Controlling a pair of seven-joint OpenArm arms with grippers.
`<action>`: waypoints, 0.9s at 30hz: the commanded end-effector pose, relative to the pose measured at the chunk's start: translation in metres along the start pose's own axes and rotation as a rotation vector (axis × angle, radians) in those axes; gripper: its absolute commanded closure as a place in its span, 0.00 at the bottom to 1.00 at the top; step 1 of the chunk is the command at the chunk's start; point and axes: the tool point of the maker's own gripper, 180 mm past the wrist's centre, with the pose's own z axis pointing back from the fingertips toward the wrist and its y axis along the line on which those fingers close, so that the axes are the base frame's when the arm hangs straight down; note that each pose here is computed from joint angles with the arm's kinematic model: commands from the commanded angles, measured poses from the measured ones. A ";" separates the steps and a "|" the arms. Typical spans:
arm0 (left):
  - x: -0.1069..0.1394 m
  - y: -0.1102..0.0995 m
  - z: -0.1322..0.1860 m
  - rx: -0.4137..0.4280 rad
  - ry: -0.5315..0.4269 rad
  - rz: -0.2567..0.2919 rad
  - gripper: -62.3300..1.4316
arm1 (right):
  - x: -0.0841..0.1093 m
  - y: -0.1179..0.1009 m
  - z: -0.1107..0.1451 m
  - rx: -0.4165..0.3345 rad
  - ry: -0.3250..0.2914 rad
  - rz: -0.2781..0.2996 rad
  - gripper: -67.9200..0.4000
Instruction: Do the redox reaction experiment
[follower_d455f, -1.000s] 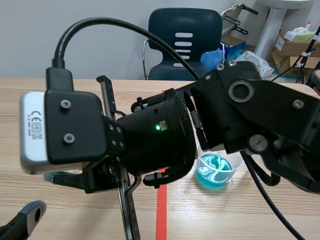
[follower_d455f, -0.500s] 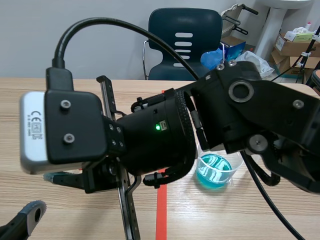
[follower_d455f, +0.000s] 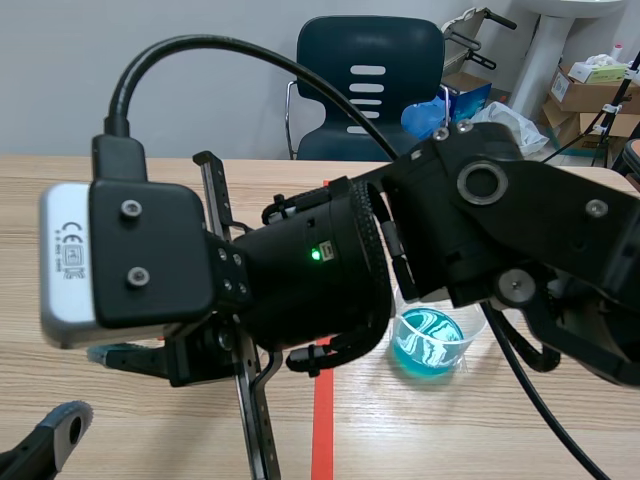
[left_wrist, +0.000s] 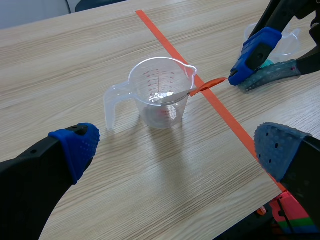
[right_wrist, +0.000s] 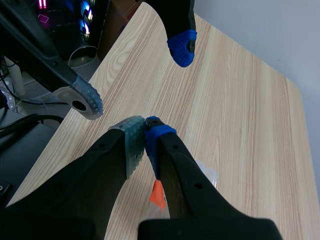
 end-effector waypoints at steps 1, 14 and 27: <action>0.010 -0.001 -0.002 -0.001 -0.038 0.000 0.00 | 0.002 -0.007 0.003 -0.005 -0.004 0.018 0.98; 0.010 -0.001 -0.002 -0.001 -0.038 0.000 0.00 | 0.019 -0.008 0.007 -0.007 -0.032 0.060 0.98; 0.010 -0.001 -0.002 -0.001 -0.038 0.000 0.00 | 0.027 -0.005 0.012 -0.003 -0.039 0.091 0.98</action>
